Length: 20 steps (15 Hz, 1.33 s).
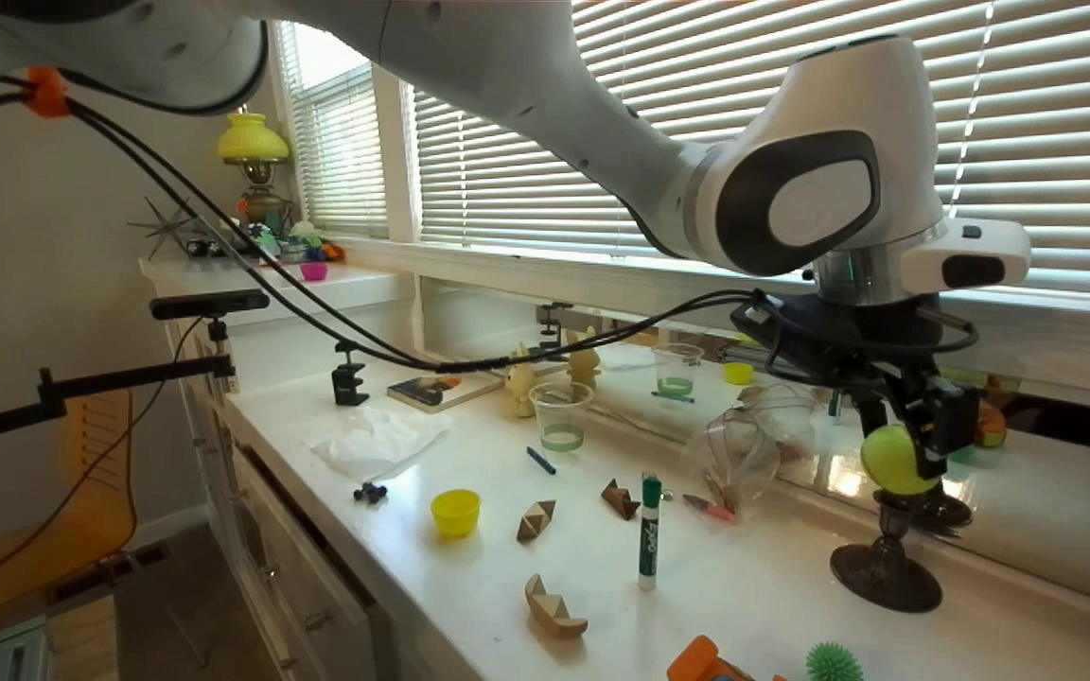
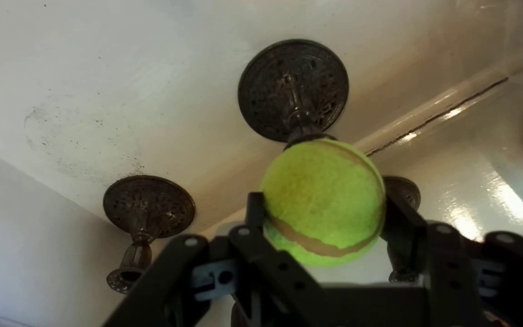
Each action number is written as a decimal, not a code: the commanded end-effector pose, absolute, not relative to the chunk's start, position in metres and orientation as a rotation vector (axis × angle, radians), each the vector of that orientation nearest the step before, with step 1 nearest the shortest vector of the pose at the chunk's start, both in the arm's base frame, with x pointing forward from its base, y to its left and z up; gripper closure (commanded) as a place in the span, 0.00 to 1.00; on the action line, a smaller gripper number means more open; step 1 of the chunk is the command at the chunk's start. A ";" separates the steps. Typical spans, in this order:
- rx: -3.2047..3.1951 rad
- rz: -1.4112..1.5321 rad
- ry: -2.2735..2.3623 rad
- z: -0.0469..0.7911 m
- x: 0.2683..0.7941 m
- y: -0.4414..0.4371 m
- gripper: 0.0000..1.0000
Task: Put the green ball on the candle holder
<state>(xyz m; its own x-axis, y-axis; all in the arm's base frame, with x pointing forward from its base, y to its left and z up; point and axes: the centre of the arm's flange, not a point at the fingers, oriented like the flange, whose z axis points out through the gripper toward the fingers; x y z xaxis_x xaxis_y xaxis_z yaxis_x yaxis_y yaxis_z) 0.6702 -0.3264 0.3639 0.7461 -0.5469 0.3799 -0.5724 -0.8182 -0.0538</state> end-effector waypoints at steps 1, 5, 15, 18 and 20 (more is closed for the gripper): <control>2.873 0.592 -0.927 0.363 0.671 -0.327 0.59; 2.876 0.591 -0.931 0.361 0.673 -0.329 0.59; 2.879 0.601 -0.941 0.355 0.676 -0.332 0.59; 2.878 0.607 -0.948 0.354 0.677 -0.332 0.59; 2.879 0.609 -0.950 0.353 0.678 -0.332 0.59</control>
<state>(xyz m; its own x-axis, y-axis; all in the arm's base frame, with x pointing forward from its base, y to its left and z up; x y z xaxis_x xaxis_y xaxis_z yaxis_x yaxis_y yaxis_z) 0.6699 -0.3276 0.3518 0.7516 -0.5494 0.3650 -0.5742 -0.8173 -0.0479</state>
